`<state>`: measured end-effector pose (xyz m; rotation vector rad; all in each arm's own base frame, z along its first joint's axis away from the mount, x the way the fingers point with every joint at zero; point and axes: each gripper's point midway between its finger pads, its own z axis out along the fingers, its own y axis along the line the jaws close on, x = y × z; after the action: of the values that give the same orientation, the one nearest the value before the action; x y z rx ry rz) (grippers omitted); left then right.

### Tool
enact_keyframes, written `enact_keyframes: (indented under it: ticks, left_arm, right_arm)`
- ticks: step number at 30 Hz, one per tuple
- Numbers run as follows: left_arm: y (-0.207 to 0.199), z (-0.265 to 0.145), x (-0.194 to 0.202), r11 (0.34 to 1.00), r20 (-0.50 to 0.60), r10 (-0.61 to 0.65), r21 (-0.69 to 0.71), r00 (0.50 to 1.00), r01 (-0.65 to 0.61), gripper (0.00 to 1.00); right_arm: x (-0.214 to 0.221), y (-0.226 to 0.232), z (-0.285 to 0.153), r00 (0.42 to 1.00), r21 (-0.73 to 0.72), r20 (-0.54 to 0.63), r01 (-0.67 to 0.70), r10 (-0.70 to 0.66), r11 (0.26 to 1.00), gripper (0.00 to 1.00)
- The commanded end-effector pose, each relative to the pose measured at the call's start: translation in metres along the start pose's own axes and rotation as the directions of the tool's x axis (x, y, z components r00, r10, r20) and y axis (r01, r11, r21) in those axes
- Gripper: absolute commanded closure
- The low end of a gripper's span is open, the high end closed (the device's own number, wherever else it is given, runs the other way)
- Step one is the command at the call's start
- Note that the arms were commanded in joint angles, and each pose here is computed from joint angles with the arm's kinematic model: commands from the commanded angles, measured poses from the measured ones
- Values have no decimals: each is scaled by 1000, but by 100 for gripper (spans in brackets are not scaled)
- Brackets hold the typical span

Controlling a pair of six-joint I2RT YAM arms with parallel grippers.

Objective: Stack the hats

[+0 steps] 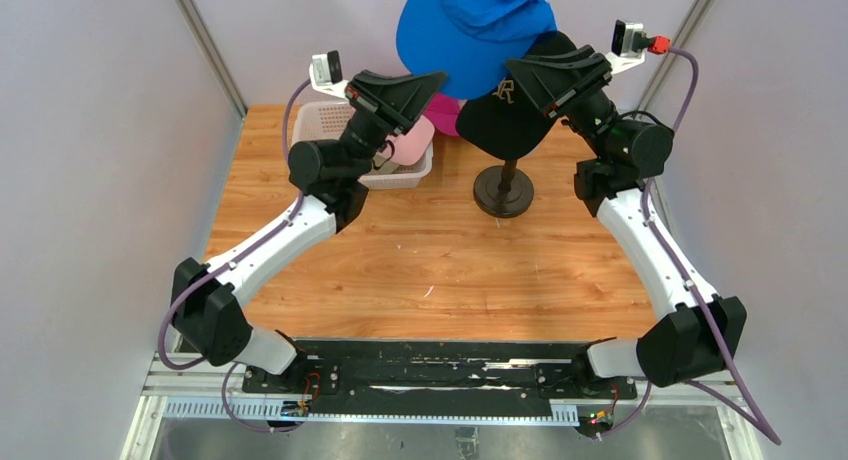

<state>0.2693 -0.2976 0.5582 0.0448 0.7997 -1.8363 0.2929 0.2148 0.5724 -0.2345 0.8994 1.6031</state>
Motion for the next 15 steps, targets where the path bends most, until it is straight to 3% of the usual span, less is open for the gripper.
enact_keyframes:
  ticks: [1, 5, 10, 12, 15]
  left_arm:
    - [-29, 26, -25, 999, 27, 39, 29, 999, -40, 100]
    - [-41, 53, -38, 998, 22, 40, 37, 999, -41, 100]
    - [-36, 84, -42, 998, 11, -52, 29, 999, 52, 100]
    - [-25, 92, -40, 994, 9, -113, 12, 994, 113, 100]
    - [-4, 101, -36, 982, 13, -188, -22, 982, 188, 100]
  right_arm:
    - [3, 20, -12, 997, -11, -57, 57, -58, 998, 57]
    - [2, 33, -27, 995, 7, -54, 86, -85, 996, 38]
    - [-1, 54, -52, 983, 86, -65, 179, -174, 980, 27]
    - [-1, 57, -67, 964, 186, -88, 265, -252, 946, 26]
    - [-8, 59, -105, 914, 385, -149, 406, -378, 829, 25]
